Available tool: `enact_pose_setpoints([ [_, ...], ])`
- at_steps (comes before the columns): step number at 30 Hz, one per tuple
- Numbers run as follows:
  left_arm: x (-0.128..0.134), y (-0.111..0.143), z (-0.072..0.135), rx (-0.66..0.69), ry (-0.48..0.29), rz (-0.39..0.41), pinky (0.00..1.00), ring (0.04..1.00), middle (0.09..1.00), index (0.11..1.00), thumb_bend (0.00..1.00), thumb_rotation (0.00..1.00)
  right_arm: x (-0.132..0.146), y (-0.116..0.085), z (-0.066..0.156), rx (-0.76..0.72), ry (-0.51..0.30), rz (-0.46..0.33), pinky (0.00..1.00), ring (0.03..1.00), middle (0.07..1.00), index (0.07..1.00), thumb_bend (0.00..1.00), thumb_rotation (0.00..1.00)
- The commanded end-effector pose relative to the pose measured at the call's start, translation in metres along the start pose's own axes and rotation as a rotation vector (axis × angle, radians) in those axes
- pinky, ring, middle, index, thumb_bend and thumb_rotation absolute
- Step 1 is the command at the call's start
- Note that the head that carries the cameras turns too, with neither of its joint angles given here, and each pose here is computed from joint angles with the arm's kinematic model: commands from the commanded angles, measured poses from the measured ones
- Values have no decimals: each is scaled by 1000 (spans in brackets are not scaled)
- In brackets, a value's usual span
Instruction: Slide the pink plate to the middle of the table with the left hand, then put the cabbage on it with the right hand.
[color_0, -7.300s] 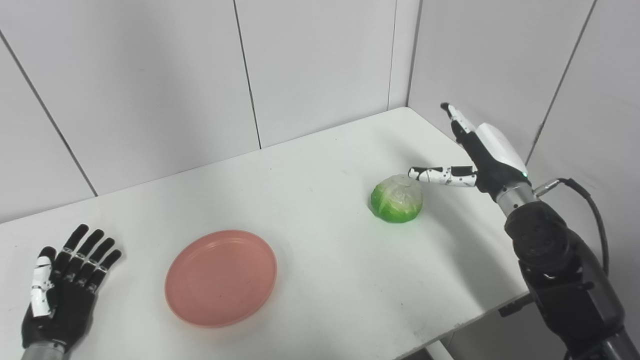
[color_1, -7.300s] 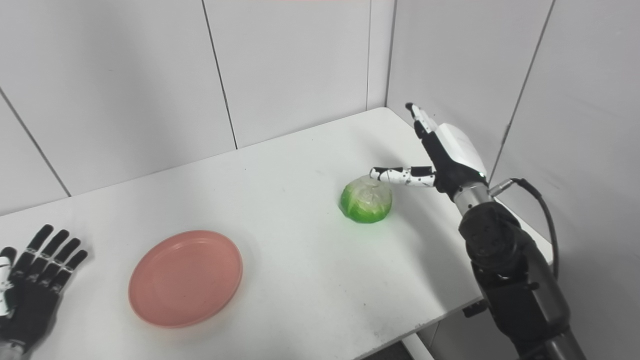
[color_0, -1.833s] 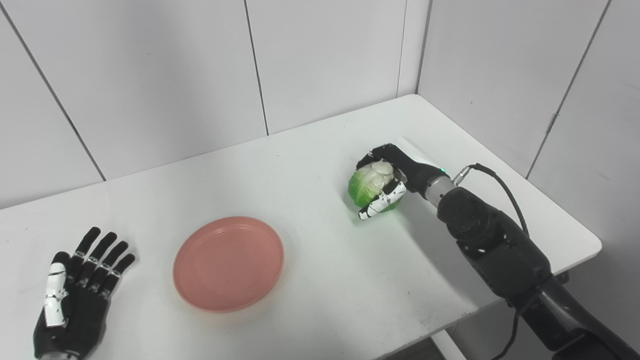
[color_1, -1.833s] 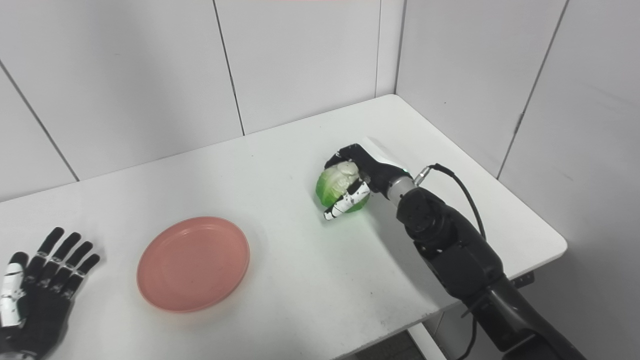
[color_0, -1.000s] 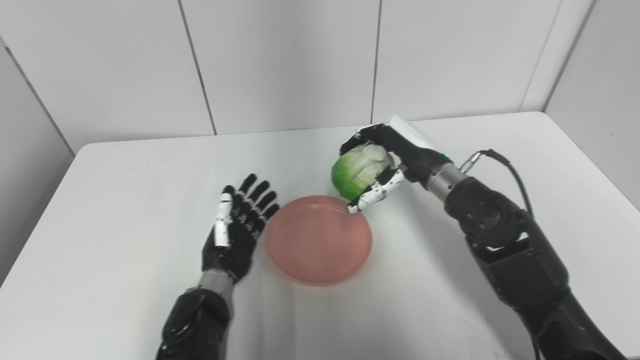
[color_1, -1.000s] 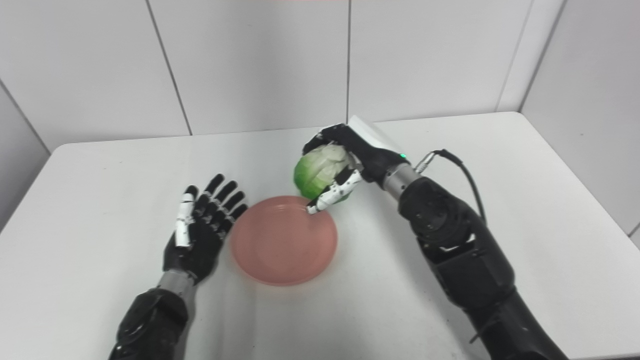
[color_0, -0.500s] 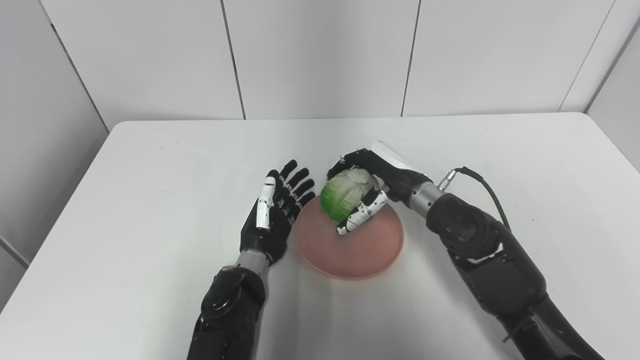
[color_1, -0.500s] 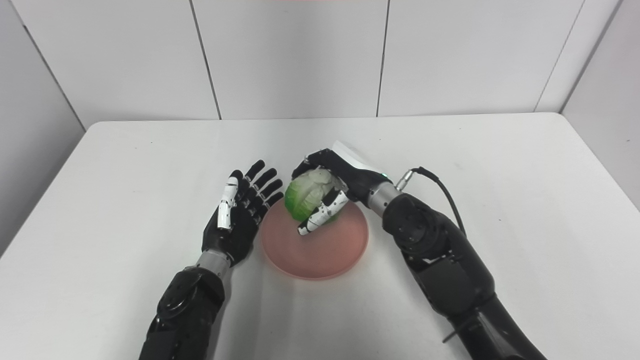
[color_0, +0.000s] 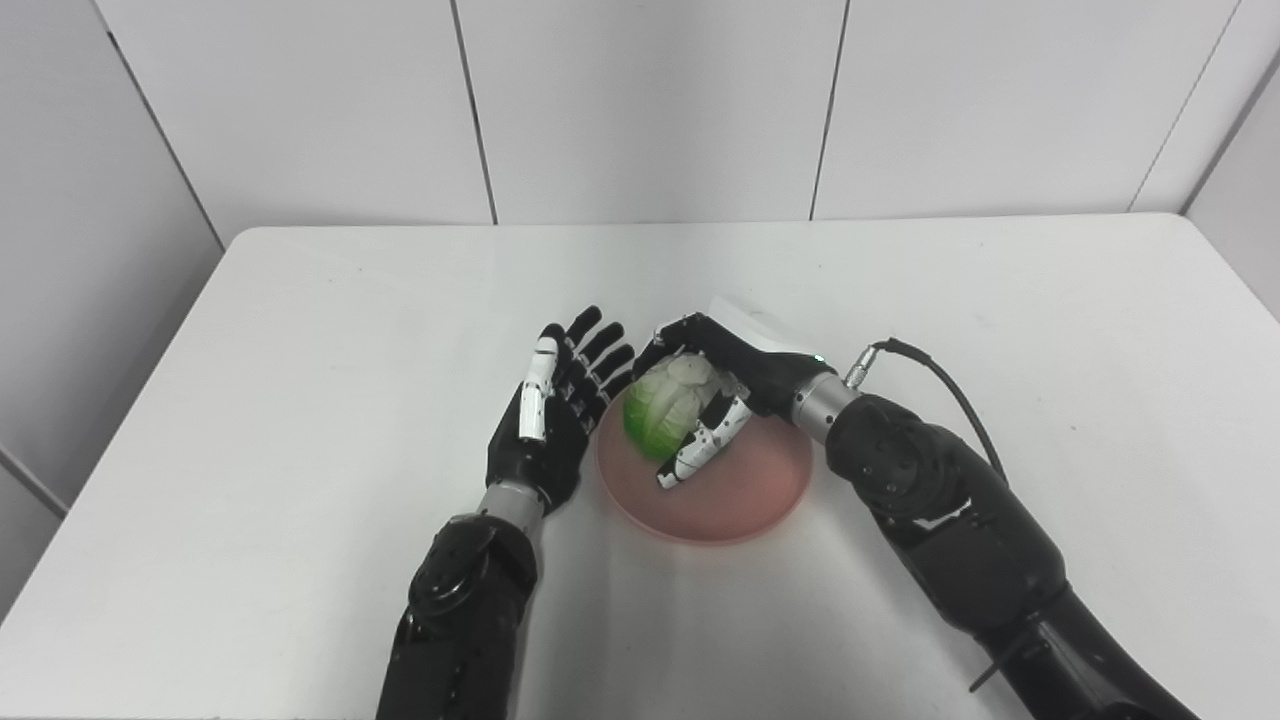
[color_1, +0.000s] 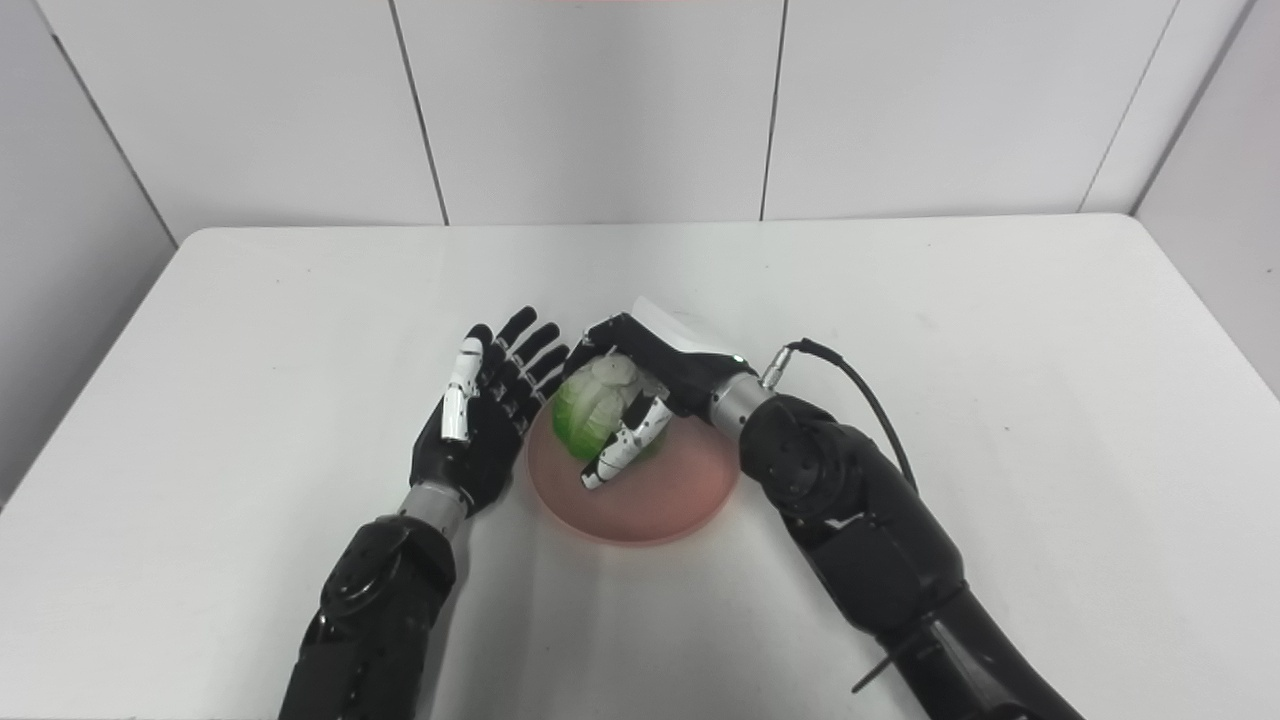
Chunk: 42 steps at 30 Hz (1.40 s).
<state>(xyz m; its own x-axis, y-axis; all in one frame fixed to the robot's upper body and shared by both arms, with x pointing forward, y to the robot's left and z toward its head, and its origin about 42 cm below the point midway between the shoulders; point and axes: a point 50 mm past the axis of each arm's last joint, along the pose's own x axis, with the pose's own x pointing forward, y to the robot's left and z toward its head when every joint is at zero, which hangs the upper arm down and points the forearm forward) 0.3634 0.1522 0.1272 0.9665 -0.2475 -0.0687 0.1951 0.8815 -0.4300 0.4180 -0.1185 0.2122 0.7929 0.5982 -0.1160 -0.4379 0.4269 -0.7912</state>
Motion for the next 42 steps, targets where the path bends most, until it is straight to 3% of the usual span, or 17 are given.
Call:
enact_pose_setpoints([
  [1,-4,6,-12,-8,79,28,874,890,897,899,361,1000,3,-11,16,-39,-92,-18,335,380,435,518,526,0],
  [17,-5,9,-9,-13,78,28,869,887,898,903,359,1000,1,3,5,-105,-75,37,355,397,439,521,525,0],
  [22,-4,10,-8,-6,79,24,874,890,899,906,368,1000,-2,2,6,-146,-28,70,430,502,472,514,528,0],
  [23,-4,10,-8,-3,79,24,873,889,898,905,372,1000,-4,2,6,-163,-24,76,473,550,572,543,582,86],
  [24,-4,11,-8,-1,80,24,871,889,897,904,374,1000,-5,2,7,-180,-21,83,498,578,619,619,693,120],
  [26,-4,10,-8,0,79,27,873,888,898,903,375,1000,-8,0,8,-206,-21,92,561,659,704,727,798,220],
  [33,-3,11,-9,-15,78,29,877,886,896,902,379,1000,-18,-4,8,-255,35,128,663,828,892,931,921,600],
  [37,-2,12,-10,-16,80,27,881,886,894,902,385,1000,-20,-5,5,-241,41,148,703,861,930,980,976,699],
  [42,-3,11,-9,-24,80,27,888,894,905,914,386,1000,-23,-8,4,-208,22,141,770,903,966,1000,1000,752],
])
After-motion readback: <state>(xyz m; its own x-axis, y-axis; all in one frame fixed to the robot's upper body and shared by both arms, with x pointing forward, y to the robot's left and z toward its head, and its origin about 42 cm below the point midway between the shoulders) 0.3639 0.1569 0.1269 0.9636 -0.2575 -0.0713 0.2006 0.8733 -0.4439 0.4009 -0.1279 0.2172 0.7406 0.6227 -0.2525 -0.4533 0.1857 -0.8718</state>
